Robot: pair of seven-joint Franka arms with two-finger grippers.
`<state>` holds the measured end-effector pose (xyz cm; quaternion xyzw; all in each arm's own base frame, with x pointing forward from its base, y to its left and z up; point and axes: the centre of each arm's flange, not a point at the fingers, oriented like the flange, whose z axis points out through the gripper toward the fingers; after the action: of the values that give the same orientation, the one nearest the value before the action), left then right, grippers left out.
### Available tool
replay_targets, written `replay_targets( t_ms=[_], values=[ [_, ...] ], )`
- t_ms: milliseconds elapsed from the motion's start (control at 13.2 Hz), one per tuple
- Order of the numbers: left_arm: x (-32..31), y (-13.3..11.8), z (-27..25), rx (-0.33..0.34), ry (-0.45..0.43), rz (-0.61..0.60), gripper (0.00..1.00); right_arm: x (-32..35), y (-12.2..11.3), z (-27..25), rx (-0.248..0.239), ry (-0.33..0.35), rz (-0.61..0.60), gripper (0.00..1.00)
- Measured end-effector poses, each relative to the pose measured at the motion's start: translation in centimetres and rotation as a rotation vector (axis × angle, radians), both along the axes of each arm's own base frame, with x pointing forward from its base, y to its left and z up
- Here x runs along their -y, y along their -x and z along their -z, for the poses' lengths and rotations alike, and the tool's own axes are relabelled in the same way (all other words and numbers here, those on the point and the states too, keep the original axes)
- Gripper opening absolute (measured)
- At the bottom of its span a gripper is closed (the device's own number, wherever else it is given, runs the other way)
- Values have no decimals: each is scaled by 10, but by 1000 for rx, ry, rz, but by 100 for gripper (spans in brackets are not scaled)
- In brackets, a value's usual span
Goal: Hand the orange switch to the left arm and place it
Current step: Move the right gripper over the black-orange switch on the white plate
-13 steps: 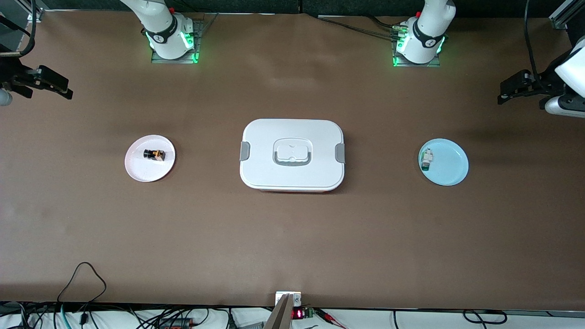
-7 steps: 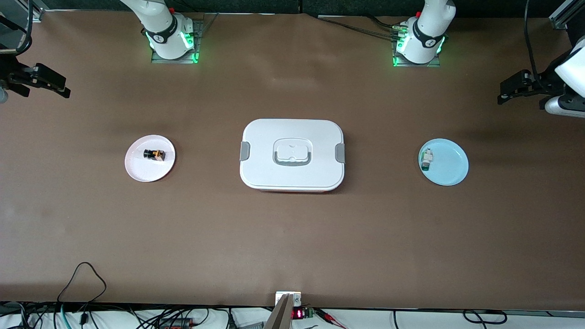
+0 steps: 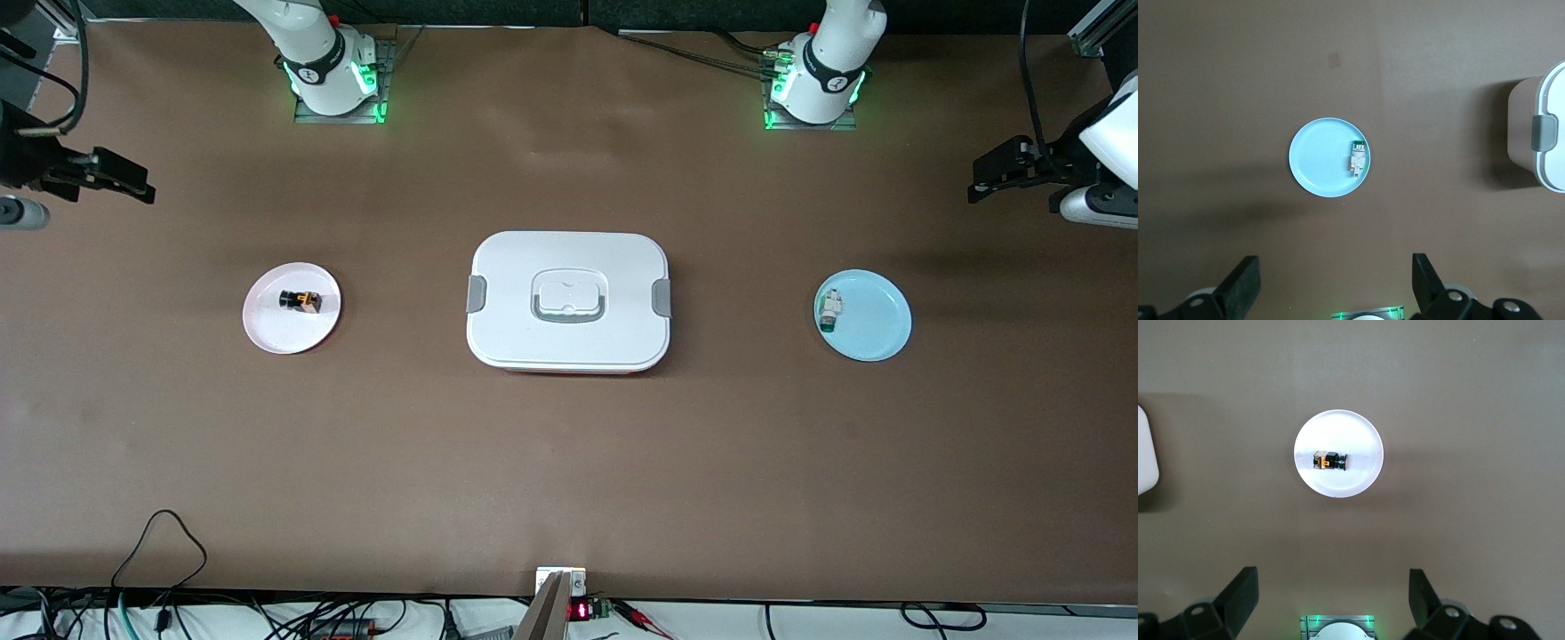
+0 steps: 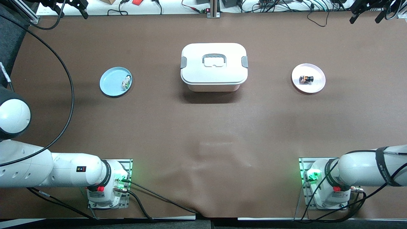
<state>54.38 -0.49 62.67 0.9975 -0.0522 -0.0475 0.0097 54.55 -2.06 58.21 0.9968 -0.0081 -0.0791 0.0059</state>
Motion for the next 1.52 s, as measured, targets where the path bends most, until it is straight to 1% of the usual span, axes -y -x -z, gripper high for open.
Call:
replay_targets(
  t_ms=[228, 455, 607, 911, 1138, 1366, 1518],
  values=[
    [0, 0, 0, 0, 0, 1, 100, -2, -12, 27, -49, 3, -3, 100],
    [1, 0, 0, 1, 0, 1, 100, -14, -27, 67, -115, 18, -30, 100],
    [1, 0, 0, 1, 0, 2, 100, -20, -34, 82, -130, 23, -40, 100],
    [1, 0, 0, 1, 0, 2, 100, -18, -37, 82, -118, 28, -39, 100],
    [1, 0, 0, 1, 0, 2, 100, -23, -42, 82, -89, 35, -49, 100],
    [1, 0, 0, 1, 0, 2, 100, -36, -51, 97, -79, 40, -71, 100],
    [1, 0, 0, 1, 0, 2, 100, -36, -61, 112, -62, 40, -71, 100]
  ],
)
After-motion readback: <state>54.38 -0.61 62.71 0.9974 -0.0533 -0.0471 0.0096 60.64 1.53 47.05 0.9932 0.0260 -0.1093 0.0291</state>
